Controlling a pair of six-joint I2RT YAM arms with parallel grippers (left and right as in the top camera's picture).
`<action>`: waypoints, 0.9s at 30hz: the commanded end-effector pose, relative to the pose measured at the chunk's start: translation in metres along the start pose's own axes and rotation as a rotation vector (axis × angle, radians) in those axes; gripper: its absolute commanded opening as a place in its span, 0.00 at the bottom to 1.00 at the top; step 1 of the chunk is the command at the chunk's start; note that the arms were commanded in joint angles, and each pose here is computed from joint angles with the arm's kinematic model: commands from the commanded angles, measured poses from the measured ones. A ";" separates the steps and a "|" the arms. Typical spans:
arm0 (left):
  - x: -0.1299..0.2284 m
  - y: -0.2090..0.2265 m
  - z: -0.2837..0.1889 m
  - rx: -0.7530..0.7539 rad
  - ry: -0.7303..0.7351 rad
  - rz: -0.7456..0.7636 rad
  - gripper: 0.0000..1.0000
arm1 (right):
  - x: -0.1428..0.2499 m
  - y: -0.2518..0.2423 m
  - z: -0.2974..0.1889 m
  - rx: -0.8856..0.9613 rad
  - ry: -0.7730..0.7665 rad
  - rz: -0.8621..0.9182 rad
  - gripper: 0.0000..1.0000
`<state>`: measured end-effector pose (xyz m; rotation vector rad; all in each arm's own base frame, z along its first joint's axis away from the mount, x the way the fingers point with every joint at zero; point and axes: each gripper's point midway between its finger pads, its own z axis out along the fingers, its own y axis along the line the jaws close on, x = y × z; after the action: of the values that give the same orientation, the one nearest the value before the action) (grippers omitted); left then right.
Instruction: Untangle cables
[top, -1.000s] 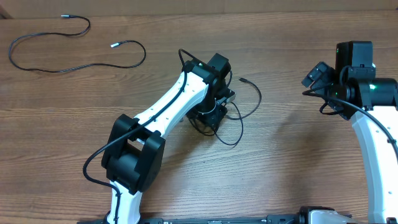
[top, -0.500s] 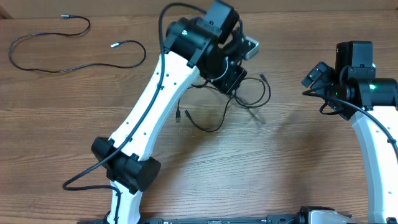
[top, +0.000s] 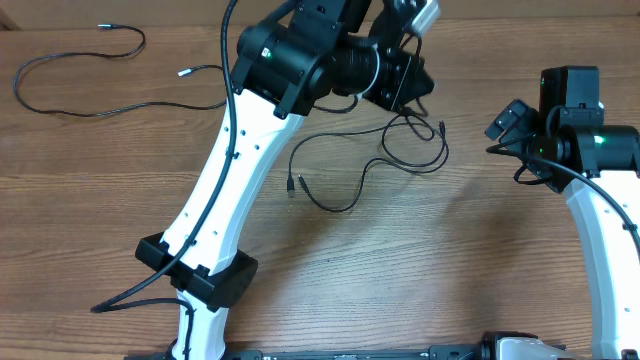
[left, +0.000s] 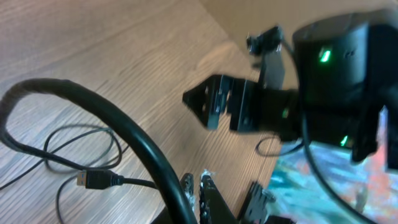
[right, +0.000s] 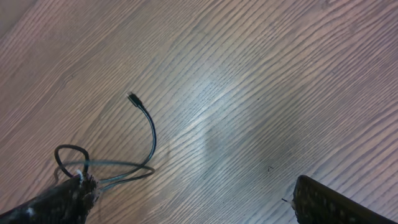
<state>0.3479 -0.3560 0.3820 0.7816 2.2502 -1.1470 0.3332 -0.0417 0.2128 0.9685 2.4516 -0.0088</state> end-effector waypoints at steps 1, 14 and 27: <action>-0.019 -0.050 -0.028 0.208 -0.072 0.029 0.04 | 0.000 -0.001 0.001 0.004 0.000 0.001 1.00; -0.105 0.023 -0.206 -0.460 -0.701 0.011 0.04 | 0.000 -0.001 0.001 0.004 0.000 0.002 1.00; -0.024 0.115 -0.268 -1.062 -0.569 -0.258 0.04 | 0.000 -0.001 0.001 0.004 0.000 0.001 1.00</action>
<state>0.4071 -0.0984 0.4747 -0.1888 2.0456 -0.1569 0.3331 -0.0418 0.2126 0.9694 2.4523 -0.0097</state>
